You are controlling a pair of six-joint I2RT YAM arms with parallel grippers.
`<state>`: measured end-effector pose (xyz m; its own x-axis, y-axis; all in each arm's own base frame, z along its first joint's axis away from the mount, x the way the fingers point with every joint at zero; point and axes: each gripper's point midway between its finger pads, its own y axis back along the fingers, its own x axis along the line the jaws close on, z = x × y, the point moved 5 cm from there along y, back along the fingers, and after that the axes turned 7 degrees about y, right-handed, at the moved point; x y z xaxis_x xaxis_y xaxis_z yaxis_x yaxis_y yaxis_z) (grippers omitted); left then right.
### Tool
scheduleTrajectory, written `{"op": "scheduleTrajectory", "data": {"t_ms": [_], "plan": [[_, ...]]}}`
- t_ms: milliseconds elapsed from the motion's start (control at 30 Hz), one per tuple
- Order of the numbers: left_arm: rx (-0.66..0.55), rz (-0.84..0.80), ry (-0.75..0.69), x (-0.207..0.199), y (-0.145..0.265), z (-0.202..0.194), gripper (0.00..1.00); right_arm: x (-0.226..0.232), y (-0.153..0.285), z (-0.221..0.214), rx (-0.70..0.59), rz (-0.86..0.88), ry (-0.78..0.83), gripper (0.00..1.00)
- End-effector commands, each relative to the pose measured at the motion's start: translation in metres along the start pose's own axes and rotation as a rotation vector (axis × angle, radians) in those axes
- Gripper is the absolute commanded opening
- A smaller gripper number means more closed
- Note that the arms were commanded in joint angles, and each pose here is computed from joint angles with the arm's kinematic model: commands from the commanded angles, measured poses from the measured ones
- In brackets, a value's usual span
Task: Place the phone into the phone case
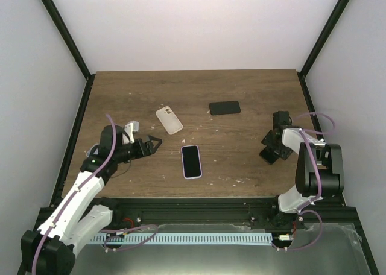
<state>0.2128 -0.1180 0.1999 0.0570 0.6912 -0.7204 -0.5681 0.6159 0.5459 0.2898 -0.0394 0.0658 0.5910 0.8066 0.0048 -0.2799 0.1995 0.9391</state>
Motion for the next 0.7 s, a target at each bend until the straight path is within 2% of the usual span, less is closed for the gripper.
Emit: {"op": "scheduleTrajectory", "data": {"t_ms": [0, 133, 300, 467, 667], "plan": [[-0.023, 0.023, 0.060, 0.009, -0.010, 0.004, 0.95, 0.010, -0.002, -0.019, 0.081, 0.057, 0.023, 0.78], [-0.035, 0.067, 0.121, 0.022, -0.028, 0.010, 0.90, 0.011, 0.001, -0.024, 0.071, 0.079, 0.044, 0.75], [-0.038, 0.149, 0.186, 0.035, -0.058, 0.031, 0.78, 0.018, 0.003, -0.031, 0.076, 0.113, 0.072, 0.74], [-0.099, 0.206, 0.232, 0.049, -0.088, 0.057, 0.68, 0.029, 0.008, -0.040, 0.084, 0.174, 0.102, 0.73], [-0.086, 0.248, 0.249, 0.061, -0.130, 0.092, 0.63, 0.040, 0.013, -0.051, 0.078, 0.228, 0.159, 0.72]]}}
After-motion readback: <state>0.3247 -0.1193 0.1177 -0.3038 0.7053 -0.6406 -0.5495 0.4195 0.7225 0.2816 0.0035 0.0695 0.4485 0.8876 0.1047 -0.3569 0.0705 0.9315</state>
